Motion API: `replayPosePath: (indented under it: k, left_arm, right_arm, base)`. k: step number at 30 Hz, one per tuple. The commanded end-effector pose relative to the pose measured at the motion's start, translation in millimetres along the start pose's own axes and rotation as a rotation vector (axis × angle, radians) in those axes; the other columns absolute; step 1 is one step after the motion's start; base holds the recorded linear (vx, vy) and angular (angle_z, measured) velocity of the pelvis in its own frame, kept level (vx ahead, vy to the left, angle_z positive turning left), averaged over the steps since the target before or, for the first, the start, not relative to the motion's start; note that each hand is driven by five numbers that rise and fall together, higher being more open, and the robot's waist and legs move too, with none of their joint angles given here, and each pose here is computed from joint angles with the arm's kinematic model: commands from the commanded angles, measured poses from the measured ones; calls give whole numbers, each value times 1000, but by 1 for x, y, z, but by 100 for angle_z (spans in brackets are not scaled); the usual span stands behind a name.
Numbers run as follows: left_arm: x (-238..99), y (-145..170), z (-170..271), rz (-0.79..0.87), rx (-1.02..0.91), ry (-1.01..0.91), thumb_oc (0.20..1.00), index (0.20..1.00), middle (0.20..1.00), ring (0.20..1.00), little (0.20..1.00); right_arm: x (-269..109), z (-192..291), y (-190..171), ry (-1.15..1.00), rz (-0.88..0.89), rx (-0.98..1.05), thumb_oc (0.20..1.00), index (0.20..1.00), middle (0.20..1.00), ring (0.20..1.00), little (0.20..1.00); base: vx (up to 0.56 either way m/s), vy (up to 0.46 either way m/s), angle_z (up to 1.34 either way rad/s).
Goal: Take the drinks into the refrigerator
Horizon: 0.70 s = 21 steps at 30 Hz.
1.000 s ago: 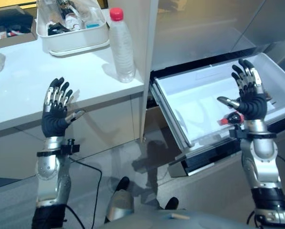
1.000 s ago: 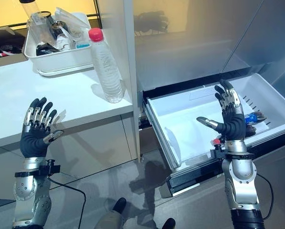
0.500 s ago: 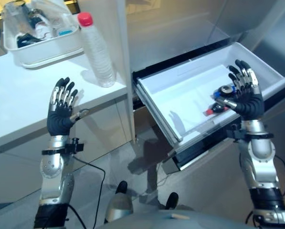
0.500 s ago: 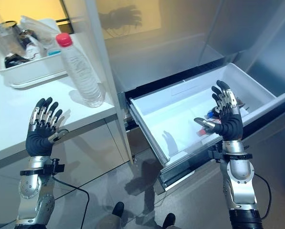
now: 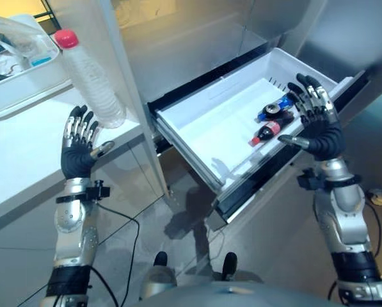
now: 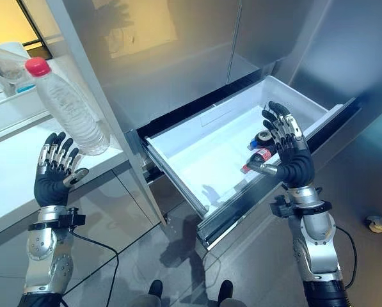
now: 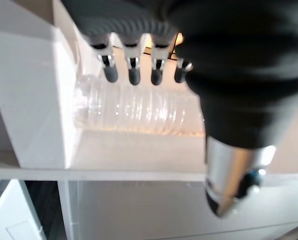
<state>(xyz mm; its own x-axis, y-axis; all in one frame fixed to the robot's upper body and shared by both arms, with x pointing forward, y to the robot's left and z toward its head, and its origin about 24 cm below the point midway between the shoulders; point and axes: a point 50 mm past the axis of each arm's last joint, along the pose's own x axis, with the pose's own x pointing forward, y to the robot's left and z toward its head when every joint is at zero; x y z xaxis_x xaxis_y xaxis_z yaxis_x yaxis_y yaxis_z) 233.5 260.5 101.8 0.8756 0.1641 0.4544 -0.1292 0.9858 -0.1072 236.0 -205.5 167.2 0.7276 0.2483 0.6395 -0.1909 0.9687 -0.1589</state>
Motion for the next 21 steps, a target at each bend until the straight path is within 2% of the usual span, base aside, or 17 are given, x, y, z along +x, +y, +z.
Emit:
replayPosePath:
  k: [1, 11, 21]
  left_arm:
    - [9, 21, 12, 74, 53, -86, 1000, 1000, 1000, 1000, 1000]
    - [2, 51, 13, 245, 142, -82, 1000, 1000, 1000, 1000, 1000]
    - [-8, 59, 9, 308, 185, -53, 1000, 1000, 1000, 1000, 1000]
  right_arm:
    - [12, 30, 1, -158, 57, -9, 1000, 1000, 1000, 1000, 1000]
    - [9, 33, -1, -164, 63, -17, 1000, 1000, 1000, 1000, 1000]
    - [8, 34, -2, -163, 67, -18, 1000, 1000, 1000, 1000, 1000]
  base:
    - [25, 23, -23]
    - [21, 10, -12]
    - [8, 0, -9]
